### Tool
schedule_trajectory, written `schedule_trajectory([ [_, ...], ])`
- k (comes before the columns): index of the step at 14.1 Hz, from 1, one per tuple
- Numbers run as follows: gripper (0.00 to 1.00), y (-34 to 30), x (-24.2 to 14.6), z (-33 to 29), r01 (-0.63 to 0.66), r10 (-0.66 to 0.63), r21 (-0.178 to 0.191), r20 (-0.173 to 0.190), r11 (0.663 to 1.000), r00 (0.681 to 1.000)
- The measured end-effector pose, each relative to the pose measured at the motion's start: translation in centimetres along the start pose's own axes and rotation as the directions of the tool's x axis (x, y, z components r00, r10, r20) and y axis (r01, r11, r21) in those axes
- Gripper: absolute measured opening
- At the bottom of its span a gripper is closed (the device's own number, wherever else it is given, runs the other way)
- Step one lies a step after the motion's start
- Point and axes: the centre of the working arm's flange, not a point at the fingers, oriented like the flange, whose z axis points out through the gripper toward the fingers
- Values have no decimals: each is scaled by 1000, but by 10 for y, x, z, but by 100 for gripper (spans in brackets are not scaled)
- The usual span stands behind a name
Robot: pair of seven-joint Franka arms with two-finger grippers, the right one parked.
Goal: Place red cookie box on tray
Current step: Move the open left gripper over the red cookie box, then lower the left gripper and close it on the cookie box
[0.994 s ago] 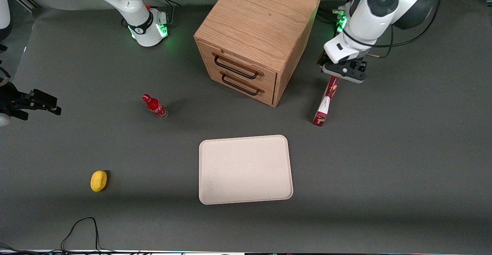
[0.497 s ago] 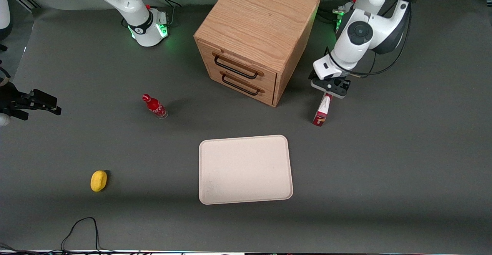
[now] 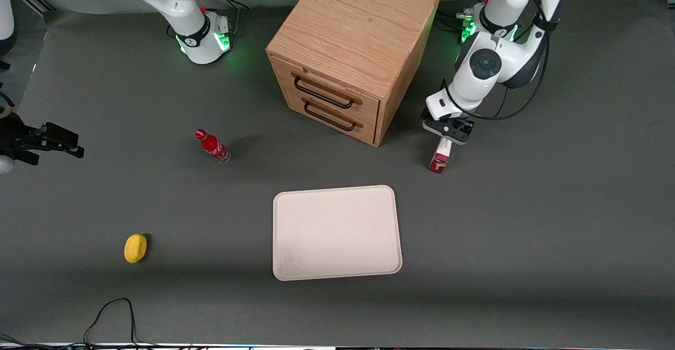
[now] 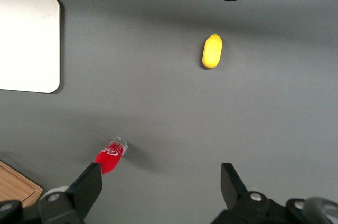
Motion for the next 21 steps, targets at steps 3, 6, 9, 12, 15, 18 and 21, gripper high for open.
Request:
schedule_trajectory([
  [3, 93, -5, 0, 0, -8, 8, 1, 0, 1000, 1000],
  [6, 64, -11, 0, -1, -8, 8, 2, -1, 1000, 1000],
  [9, 31, -18, 0, -1, -4, 4, 2, -2, 1000, 1000],
  [12, 4, -19, 0, -1, -3, 3, 3, -2, 1000, 1000],
  [15, 4, -34, 4, -7, 28, -28, 3, -4, 1000, 1000],
  [18, 4, -62, 22, -38, 71, -71, -4, 37, 997, 997],
  [21, 4, -100, 40, -112, 142, -140, -13, 80, 990, 987],
])
